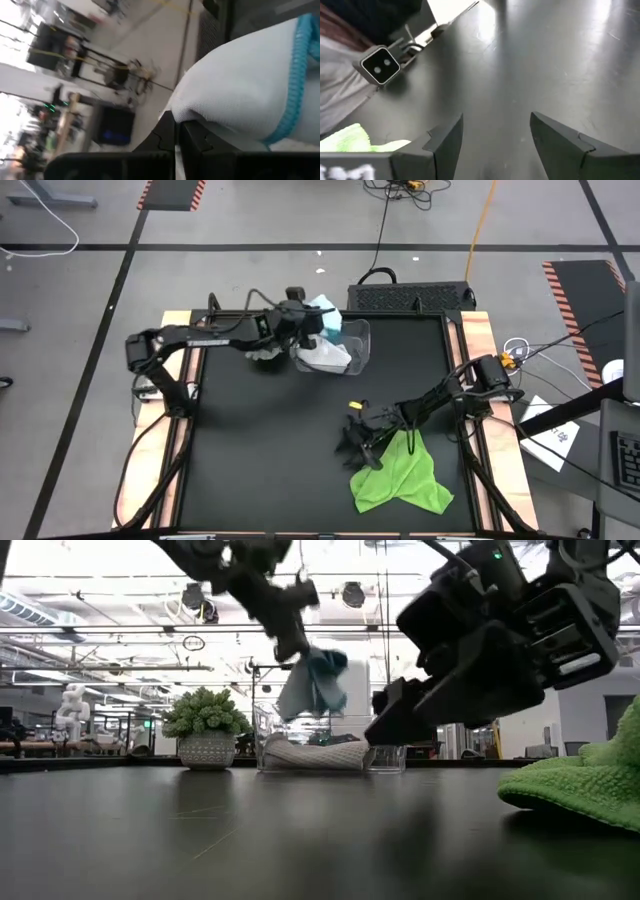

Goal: Fold microfiber towels
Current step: Put the folded blue towel into the transparent bin

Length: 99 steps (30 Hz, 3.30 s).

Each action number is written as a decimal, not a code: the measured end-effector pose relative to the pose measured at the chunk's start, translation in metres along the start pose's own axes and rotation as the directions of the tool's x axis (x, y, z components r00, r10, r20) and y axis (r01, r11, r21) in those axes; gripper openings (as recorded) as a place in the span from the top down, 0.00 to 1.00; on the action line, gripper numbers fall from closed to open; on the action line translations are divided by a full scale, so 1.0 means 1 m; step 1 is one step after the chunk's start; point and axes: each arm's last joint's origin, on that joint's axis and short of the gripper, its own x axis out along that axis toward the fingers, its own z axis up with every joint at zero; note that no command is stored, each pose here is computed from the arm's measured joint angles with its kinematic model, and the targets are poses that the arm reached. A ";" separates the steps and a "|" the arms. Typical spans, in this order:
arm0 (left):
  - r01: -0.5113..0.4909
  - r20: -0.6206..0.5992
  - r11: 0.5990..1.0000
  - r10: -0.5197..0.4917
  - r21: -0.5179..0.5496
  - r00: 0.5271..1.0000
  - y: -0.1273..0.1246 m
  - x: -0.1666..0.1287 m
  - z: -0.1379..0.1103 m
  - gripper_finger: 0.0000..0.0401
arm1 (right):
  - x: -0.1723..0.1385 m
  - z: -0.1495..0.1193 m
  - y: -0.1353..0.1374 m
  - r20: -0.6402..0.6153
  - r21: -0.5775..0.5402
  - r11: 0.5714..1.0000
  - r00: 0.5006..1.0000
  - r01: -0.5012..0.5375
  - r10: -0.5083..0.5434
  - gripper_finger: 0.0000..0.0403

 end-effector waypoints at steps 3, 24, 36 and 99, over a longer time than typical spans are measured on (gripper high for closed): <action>0.043 -0.058 0.999 -0.043 -0.003 0.997 -0.027 0.023 -0.007 0.99 | -0.009 -0.007 -0.002 0.037 0.037 0.999 0.999 0.009 -0.010 0.45; 0.193 -0.237 0.978 -0.205 -0.075 0.950 -0.104 0.005 0.015 0.92 | -0.022 -0.010 0.009 0.184 0.060 0.998 0.983 -0.006 -0.005 0.45; 0.313 -0.266 0.943 -0.332 -0.114 0.905 -0.081 -0.023 0.056 0.79 | -0.022 -0.010 0.009 0.186 0.062 0.998 0.982 0.003 -0.015 0.45; 0.462 -0.240 0.742 -0.621 -0.485 0.746 -0.051 -0.010 -0.020 0.79 | -0.026 -0.003 -0.001 0.244 0.059 0.998 0.969 0.032 -0.045 0.45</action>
